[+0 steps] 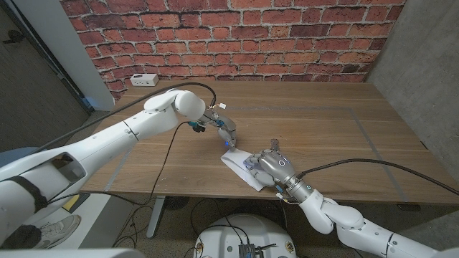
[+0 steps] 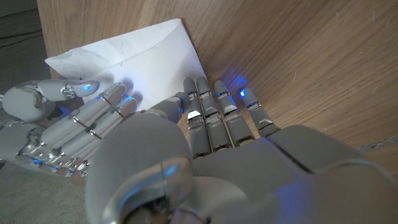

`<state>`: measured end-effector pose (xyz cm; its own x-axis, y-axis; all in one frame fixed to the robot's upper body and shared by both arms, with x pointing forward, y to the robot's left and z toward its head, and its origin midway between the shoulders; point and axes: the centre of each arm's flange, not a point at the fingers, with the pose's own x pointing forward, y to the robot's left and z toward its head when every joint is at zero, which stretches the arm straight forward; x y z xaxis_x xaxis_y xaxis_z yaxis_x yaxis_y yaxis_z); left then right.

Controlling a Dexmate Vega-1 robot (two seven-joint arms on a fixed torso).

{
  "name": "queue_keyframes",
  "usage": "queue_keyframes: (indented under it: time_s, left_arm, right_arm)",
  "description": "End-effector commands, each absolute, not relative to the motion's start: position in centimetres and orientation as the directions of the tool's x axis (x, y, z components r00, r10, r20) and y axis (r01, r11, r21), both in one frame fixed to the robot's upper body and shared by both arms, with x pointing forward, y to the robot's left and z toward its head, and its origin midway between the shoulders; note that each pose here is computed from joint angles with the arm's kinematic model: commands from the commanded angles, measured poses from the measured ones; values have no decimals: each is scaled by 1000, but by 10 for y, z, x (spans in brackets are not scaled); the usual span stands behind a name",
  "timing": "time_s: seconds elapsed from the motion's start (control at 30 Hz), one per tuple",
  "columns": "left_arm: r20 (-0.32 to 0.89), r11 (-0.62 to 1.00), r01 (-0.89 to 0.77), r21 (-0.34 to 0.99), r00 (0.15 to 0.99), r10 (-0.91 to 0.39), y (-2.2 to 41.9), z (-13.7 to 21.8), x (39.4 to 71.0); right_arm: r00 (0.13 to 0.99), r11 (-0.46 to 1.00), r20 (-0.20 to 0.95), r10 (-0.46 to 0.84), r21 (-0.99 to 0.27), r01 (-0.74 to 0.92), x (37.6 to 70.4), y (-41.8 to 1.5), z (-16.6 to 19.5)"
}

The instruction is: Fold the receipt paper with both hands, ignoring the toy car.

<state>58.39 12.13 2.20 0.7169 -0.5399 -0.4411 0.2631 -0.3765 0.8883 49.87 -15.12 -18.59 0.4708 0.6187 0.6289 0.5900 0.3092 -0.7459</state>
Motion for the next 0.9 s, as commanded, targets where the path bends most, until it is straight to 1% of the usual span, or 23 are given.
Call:
queue_keyframes:
  time_s: [0.03, 0.1, 0.2, 0.27, 0.37, 0.6, 0.9]
  left_arm:
    - [-459, -399, 273, 875, 732, -504, 115, 17, 584]
    - [-452, -408, 260, 875, 742, -495, 113, 18, 583]
    - [-452, -407, 262, 875, 742, -494, 110, 19, 582]
    - [-447, -407, 255, 877, 743, -498, 109, 19, 583]
    - [-451, -411, 257, 875, 742, -496, 106, 20, 583]
    - [-449, -417, 250, 874, 743, -496, 103, 22, 583]
    - [-446, -408, 250, 878, 736, -509, 102, 24, 581]
  right_arm:
    - [376, 439, 748, 547, -639, 632, 495, -161, -168]
    - [364, 445, 740, 565, -645, 621, 492, -159, -168]
    - [372, 413, 681, 631, -700, 582, 489, -154, -169]
    - [379, 371, 618, 689, -750, 548, 490, -152, -170]
    - [420, 284, 503, 755, -829, 482, 495, -149, -174]
    - [498, 166, 368, 785, -900, 403, 504, -149, -183]
    - [557, 110, 326, 764, -916, 385, 514, -151, -186]
